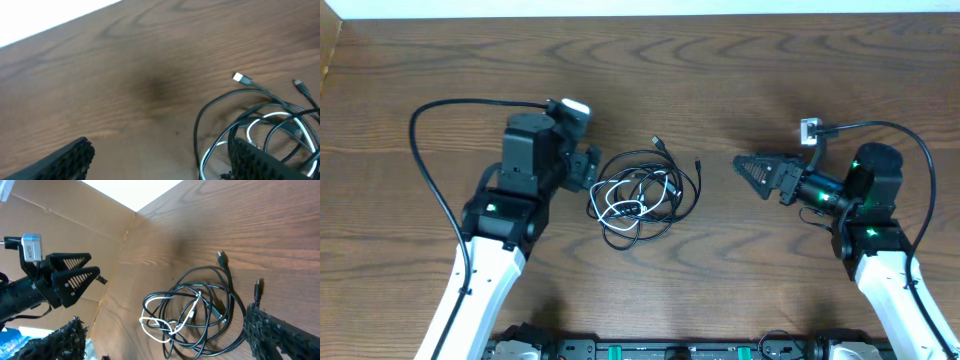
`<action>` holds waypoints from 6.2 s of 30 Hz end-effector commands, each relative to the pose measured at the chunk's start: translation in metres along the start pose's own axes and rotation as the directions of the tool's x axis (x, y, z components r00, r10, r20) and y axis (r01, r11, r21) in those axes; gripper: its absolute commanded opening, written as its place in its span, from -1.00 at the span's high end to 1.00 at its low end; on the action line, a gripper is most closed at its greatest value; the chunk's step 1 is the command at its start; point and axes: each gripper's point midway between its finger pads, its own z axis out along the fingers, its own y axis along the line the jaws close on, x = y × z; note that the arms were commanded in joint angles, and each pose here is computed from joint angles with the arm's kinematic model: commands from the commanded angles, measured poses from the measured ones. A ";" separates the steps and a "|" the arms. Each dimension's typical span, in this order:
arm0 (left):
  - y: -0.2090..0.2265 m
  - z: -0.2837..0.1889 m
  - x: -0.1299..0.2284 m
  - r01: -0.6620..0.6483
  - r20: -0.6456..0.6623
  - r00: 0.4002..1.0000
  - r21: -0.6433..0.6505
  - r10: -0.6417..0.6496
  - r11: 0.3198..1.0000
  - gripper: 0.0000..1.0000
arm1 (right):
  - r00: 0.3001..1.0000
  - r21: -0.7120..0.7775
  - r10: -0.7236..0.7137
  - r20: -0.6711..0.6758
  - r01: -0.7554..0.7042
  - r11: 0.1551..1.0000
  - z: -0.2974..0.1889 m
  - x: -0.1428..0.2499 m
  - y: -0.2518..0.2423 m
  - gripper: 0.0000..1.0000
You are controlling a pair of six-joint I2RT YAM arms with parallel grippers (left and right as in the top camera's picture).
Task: Untangle cables
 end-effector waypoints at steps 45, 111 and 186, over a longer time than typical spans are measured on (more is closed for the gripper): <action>-0.008 0.073 0.064 0.062 -0.291 0.955 0.020 -0.053 0.998 -0.77 | 0.970 0.274 0.190 -0.154 -0.143 0.951 0.056 0.078 -0.028 -0.98; -0.008 0.086 0.068 0.064 -0.300 0.952 0.019 -0.055 0.998 -0.78 | 0.942 0.365 0.322 -0.096 -0.267 0.892 0.148 0.159 -0.041 0.98; -0.051 0.081 0.061 0.101 -0.273 0.962 0.271 -0.024 0.957 -0.76 | 0.978 -0.123 0.202 -0.045 -0.207 0.971 0.124 0.042 0.021 0.98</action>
